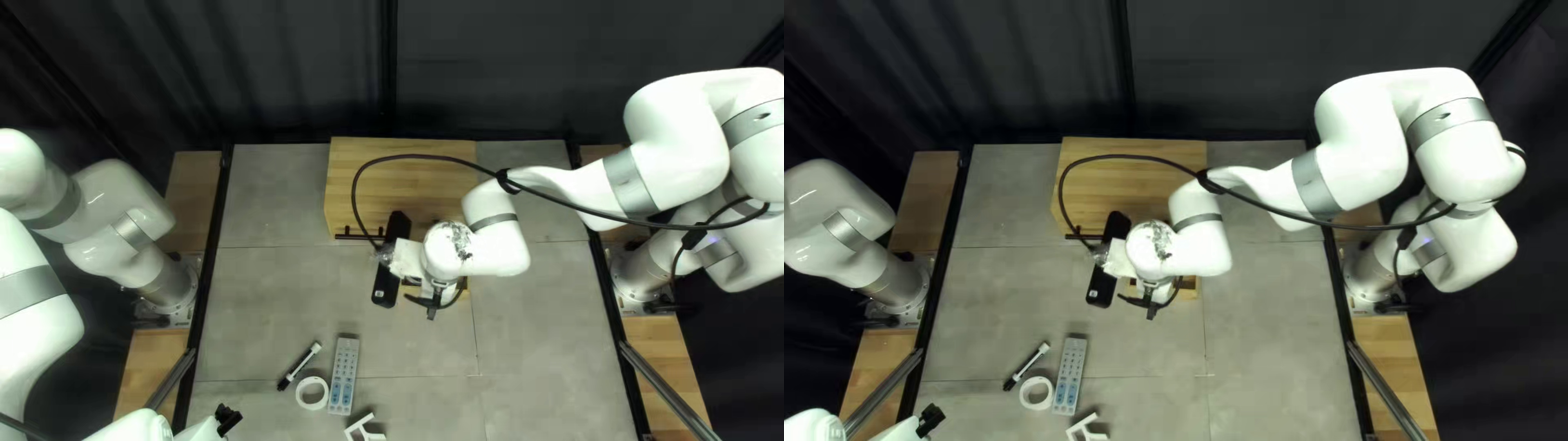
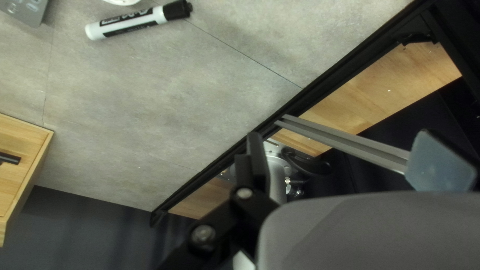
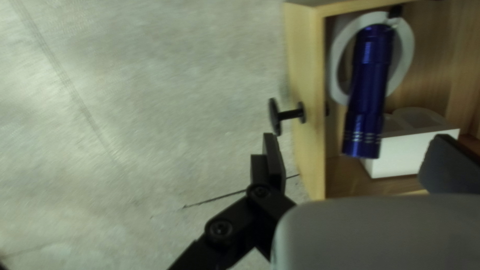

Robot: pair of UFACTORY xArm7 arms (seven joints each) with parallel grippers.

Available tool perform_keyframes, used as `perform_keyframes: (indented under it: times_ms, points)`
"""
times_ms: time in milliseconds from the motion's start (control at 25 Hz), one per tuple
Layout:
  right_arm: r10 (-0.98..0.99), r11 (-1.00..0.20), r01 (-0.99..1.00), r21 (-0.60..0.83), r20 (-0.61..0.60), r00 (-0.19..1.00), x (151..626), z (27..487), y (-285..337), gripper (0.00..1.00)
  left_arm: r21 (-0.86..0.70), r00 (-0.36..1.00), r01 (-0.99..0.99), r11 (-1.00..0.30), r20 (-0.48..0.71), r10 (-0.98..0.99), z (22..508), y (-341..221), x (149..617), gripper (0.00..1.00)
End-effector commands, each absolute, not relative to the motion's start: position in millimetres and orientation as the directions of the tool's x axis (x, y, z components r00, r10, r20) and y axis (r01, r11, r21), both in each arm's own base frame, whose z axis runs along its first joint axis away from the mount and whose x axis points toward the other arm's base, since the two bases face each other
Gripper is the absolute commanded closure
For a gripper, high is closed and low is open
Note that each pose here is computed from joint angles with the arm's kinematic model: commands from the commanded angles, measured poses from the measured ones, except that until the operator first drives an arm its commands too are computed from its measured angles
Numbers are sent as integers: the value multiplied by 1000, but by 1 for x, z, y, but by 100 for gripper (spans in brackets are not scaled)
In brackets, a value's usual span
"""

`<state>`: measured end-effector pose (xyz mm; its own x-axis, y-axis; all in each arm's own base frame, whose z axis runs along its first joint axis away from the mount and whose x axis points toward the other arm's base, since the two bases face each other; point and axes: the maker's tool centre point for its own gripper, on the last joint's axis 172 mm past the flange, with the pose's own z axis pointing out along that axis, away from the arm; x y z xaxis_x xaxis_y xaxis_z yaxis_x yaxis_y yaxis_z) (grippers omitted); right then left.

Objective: Open drawers and place objects into drawer and close

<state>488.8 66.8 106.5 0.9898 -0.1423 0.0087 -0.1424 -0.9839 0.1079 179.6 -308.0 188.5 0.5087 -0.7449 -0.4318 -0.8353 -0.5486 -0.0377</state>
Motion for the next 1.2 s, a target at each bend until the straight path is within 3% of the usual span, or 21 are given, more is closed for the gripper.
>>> perform_keyframes:
  times_ms: [40, 520, 1200]
  points:
    - [-94, -989, -95, 112, 10, 995, 478, 107, 75, 0, -38, 509, -835, -549, -432, -745, 188, -308, 180, 0]
    - [-109, -985, -105, 137, -23, 994, 465, 92, 82, 0, -38, 509, -835, -549, -432, -745, 188, -308, 180, 0]
    - [-101, -989, -98, 107, -20, 995, 487, 79, 86, 0, -38, 509, -835, -549, -432, -745, 188, -308, 180, 0]
